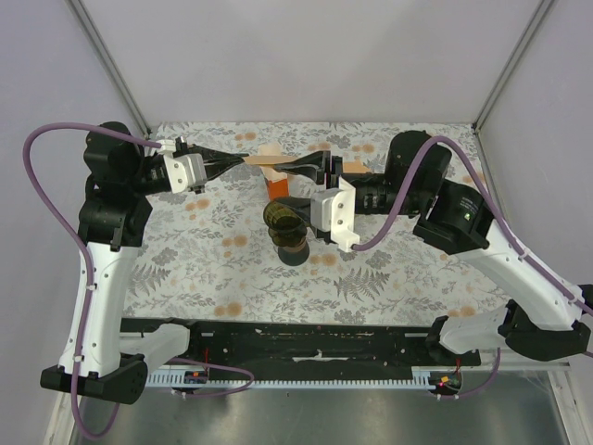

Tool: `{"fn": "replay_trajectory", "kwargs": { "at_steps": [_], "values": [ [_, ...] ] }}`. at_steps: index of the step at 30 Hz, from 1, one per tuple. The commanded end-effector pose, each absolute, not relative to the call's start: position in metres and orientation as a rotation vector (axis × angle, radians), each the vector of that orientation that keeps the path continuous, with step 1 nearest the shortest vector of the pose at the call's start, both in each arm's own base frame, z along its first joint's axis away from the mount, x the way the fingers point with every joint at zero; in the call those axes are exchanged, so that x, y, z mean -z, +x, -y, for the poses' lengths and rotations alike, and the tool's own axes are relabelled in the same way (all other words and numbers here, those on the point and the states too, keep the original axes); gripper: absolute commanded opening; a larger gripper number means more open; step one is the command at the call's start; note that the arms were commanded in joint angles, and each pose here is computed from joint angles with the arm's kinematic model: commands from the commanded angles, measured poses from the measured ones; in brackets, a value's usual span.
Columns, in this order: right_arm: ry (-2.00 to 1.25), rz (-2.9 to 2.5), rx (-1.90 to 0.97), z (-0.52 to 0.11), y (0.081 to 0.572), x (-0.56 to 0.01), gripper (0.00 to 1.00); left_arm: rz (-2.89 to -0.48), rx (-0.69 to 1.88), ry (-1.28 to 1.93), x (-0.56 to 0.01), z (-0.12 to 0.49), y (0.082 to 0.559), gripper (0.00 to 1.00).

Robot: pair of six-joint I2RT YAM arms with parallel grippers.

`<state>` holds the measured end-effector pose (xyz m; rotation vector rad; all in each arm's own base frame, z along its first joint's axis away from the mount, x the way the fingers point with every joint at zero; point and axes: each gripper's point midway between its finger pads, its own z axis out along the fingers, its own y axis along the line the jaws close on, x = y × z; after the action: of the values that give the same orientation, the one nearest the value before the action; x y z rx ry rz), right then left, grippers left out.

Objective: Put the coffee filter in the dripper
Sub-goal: Place the coffee filter in the coffee dripper.

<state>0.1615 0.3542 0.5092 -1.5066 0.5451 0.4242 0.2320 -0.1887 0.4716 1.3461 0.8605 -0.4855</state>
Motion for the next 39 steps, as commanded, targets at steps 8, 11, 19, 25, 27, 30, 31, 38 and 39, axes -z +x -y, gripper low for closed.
{"fn": "replay_trajectory", "kwargs": {
  "at_steps": [8,11,19,25,27,30,31,38,39],
  "values": [
    [-1.441,-0.575,-0.364,-0.353,0.175,-0.524,0.6,-0.814,0.454,1.349,-0.479,0.189,0.227,0.02],
    [-1.44,-0.575,-0.352,-0.352,0.176,-0.525,0.6,-0.808,0.444,1.36,-0.475,0.189,0.226,0.02],
    [-1.463,-0.585,-0.33,-0.353,0.18,-0.519,0.59,-0.774,0.407,1.404,-0.472,0.189,0.225,0.02],
    [-1.472,-0.596,-0.316,-0.353,0.183,-0.516,0.59,-0.737,0.368,1.447,-0.468,0.189,0.224,0.02],
    [-1.478,-0.597,-0.319,-0.353,0.181,-0.514,0.59,-0.732,0.362,1.451,-0.469,0.189,0.224,0.02],
    [-1.484,-0.614,-0.31,-0.352,0.184,-0.51,0.59,-0.712,0.332,1.466,-0.469,0.188,0.224,0.02],
    [-1.483,-0.613,-0.307,-0.351,0.185,-0.511,0.59,-0.704,0.322,1.473,-0.469,0.188,0.223,0.02],
    [-1.498,-0.623,-0.303,-0.35,0.186,-0.506,0.59,-0.659,0.274,1.51,-0.468,0.188,0.222,0.02],
    [-1.497,-0.628,-0.301,-0.35,0.187,-0.506,0.59,-0.655,0.272,1.513,-0.468,0.188,0.221,0.02]
  ]
}}
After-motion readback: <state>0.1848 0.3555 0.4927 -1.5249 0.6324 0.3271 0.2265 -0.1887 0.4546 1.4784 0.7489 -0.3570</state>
